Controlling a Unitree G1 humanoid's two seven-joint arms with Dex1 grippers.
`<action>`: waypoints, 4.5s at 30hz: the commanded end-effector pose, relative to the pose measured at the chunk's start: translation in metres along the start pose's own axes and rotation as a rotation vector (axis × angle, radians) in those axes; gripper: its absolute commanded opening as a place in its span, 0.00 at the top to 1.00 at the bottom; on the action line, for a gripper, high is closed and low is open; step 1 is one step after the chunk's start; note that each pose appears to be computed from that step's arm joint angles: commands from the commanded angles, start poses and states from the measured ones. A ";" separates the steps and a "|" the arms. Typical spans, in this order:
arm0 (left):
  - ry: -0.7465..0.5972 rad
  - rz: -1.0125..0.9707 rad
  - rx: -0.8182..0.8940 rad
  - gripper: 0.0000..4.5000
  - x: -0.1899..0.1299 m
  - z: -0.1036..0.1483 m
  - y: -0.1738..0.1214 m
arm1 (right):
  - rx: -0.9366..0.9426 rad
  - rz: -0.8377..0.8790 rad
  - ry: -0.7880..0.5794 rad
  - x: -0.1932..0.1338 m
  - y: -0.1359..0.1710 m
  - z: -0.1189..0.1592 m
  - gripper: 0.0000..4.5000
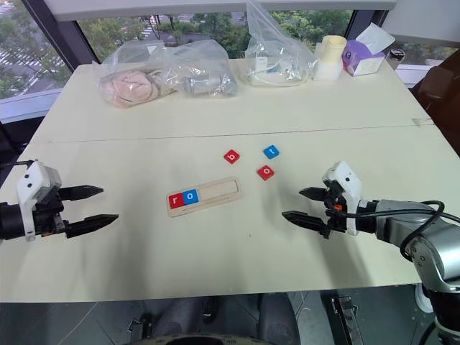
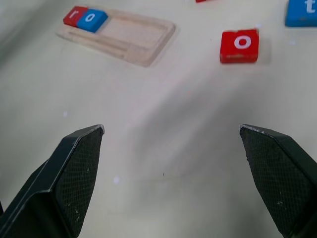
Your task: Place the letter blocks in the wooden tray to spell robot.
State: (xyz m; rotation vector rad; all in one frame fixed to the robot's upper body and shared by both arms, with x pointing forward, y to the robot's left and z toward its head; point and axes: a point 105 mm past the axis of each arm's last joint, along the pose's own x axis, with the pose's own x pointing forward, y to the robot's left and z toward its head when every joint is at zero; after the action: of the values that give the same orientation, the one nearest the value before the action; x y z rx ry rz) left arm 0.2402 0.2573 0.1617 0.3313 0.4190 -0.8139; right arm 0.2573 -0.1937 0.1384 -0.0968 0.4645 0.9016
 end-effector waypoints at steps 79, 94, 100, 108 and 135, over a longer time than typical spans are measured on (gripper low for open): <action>-0.256 -0.194 0.024 0.01 0.076 0.052 0.020 | -0.199 -0.186 -0.153 0.151 -0.012 0.099 0.00; -0.400 0.033 -0.193 0.01 0.060 0.055 -0.028 | -0.174 -0.228 -0.047 0.216 -0.025 0.084 0.00; -0.384 0.035 -0.194 0.00 0.060 0.053 -0.031 | -0.183 -0.222 -0.063 0.221 -0.022 0.084 0.54; -0.371 -0.002 -0.139 0.00 0.070 0.058 -0.036 | -0.167 -0.361 -0.202 0.195 -0.039 0.113 0.74; -0.257 -0.344 0.048 0.00 0.111 0.069 -0.105 | 0.473 -0.860 -0.120 0.055 -0.006 -0.015 0.63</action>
State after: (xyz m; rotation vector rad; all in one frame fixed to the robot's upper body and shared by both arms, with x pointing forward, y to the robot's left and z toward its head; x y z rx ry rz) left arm 0.2488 0.0940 0.1506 0.1848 0.2477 -1.1762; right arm 0.2875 -0.1679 0.1003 0.1520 0.4711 -0.0705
